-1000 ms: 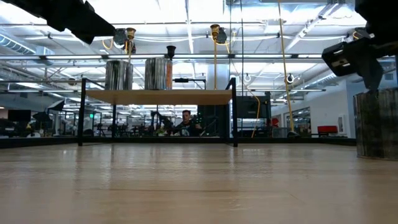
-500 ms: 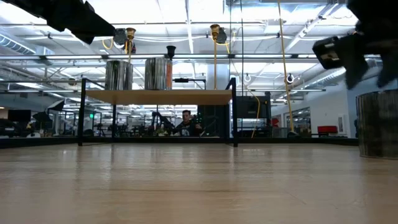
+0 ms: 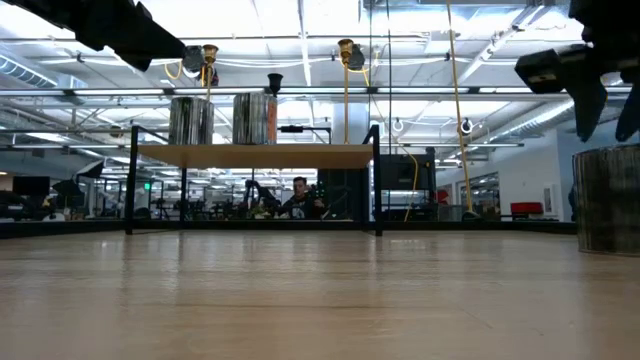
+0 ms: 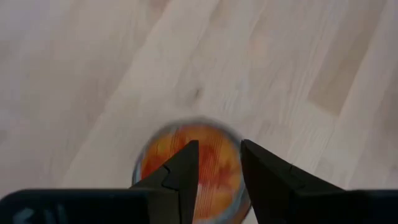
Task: Pick & Place candle stick holders
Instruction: Put the orange scented candle on the shelf
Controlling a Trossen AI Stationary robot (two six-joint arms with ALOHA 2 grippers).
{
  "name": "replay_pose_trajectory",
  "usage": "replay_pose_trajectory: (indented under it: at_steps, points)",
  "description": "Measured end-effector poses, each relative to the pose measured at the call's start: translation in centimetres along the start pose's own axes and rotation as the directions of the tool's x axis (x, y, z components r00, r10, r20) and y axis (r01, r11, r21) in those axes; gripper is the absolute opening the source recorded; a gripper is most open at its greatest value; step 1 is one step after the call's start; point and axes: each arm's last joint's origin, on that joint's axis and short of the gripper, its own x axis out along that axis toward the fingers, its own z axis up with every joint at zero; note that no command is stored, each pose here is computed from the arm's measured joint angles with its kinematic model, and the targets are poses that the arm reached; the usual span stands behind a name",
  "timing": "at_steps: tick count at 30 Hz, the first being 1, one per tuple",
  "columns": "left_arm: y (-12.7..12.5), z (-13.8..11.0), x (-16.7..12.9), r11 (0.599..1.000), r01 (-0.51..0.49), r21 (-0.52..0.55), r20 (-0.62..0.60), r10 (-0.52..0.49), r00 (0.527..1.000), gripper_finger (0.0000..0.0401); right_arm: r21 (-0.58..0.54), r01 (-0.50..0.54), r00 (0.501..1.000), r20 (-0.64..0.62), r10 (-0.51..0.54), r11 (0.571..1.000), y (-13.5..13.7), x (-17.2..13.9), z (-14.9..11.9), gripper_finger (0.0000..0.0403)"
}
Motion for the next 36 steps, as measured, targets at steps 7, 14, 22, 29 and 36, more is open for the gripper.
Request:
replay_pose_trajectory:
  at_steps: [7,14,22,29,36]
  points:
    - [0.0,0.0,0.0,1.0,0.0,-0.001,0.0,0.0,1.0,0.0047,0.008,0.029,1.0,-0.003,-0.029,1.0,-0.2,0.3,0.1,0.0114]
    - [0.0,0.0,0.0,1.0,0.0,-0.002,-0.001,0.0,1.0,0.0047,0.037,0.047,0.999,-0.002,-0.047,0.998,-0.7,1.3,-0.1,0.0114]
    - [0.0,0.0,0.0,1.0,0.0,-0.001,-0.001,0.0,1.0,0.0047,0.047,0.047,0.998,-0.04,-0.046,0.998,-0.8,2.8,-0.4,0.0114]
    - [0.0,0.0,0.0,1.0,0.0,-0.001,-0.001,0.0,1.0,0.0047,0.049,0.046,0.998,-0.034,-0.045,0.998,-0.8,3.3,-0.1,0.0114]
    - [0.0,0.0,0.0,1.0,0.0,-0.001,-0.001,0.0,1.0,0.0047,0.047,0.056,0.998,-0.002,-0.056,0.997,-0.8,3.3,0.2,0.0058]
